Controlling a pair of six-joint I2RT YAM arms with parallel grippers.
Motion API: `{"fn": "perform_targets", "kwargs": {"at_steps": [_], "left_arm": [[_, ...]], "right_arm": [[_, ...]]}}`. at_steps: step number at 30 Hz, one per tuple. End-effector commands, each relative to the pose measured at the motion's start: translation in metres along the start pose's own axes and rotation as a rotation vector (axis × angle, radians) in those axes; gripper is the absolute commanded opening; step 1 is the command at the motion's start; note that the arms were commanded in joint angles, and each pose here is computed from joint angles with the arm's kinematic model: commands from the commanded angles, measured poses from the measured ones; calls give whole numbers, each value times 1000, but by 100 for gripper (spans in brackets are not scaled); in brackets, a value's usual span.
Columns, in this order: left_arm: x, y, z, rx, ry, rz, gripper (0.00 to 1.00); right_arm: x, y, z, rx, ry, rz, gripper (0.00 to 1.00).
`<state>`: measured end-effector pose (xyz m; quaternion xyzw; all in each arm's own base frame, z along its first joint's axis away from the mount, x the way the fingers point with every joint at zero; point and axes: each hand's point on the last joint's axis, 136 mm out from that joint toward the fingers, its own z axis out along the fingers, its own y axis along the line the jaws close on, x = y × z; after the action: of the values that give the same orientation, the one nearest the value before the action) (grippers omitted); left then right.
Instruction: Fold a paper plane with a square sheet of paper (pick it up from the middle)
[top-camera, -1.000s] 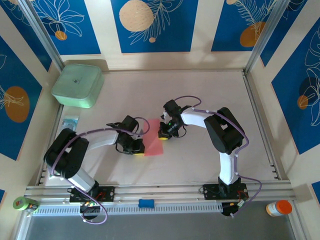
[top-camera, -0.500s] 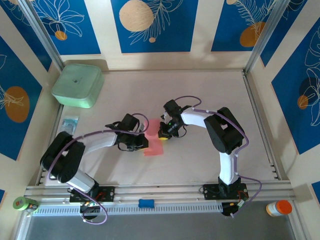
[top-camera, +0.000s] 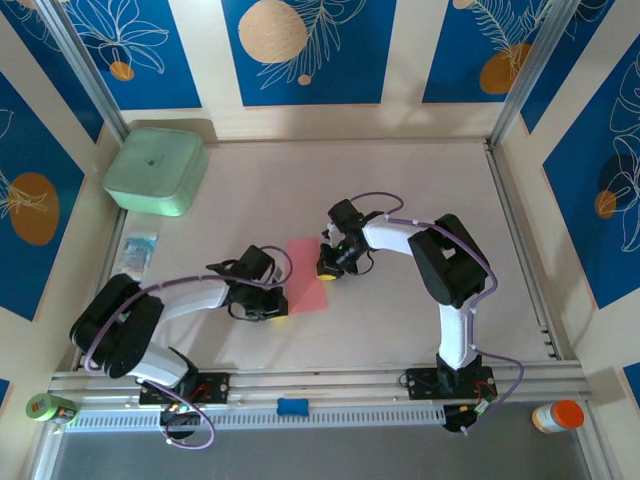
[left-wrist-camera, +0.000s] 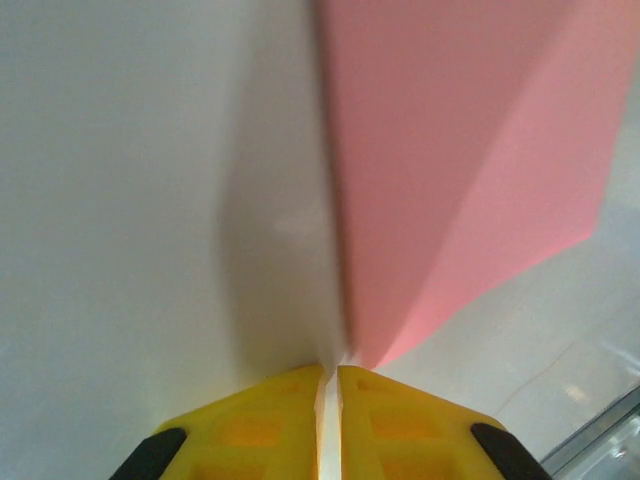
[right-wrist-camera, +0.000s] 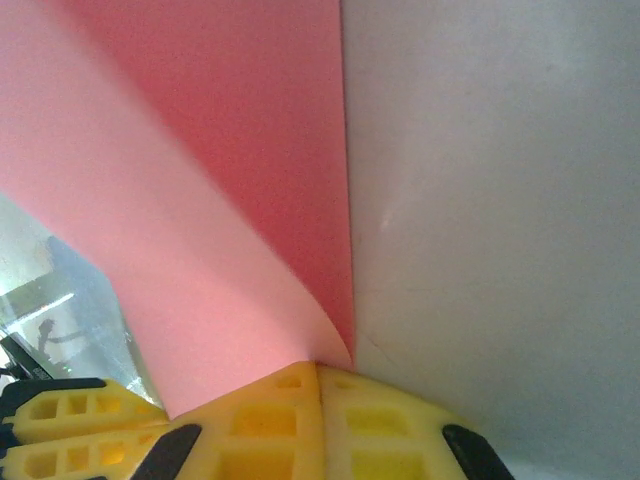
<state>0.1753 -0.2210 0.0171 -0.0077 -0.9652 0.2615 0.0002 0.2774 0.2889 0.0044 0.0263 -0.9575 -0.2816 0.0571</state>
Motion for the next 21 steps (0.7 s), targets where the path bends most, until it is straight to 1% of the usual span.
{"fn": "perform_targets", "kwargs": {"at_steps": [1, 6, 9, 15, 18, 21], "left_arm": [[13, 14, -18, -91, 29, 23, 14], [-46, -36, -45, 35, -156, 71, 15], [-78, -57, -44, 82, -216, 75, 15], [-119, -69, -16, 96, -207, 54, 13], [-128, -65, -5, 108, -199, 44, 13], [-130, -57, 2, 121, -186, 30, 13]], "right_arm": [[42, -118, 35, 409, 114, 130, 0], [40, -119, 36, 414, 116, 130, 0], [39, -120, 37, 415, 117, 134, 0], [42, -121, 38, 422, 124, 134, 0], [42, -121, 37, 424, 126, 132, 0], [42, -121, 35, 431, 126, 128, 0]]}}
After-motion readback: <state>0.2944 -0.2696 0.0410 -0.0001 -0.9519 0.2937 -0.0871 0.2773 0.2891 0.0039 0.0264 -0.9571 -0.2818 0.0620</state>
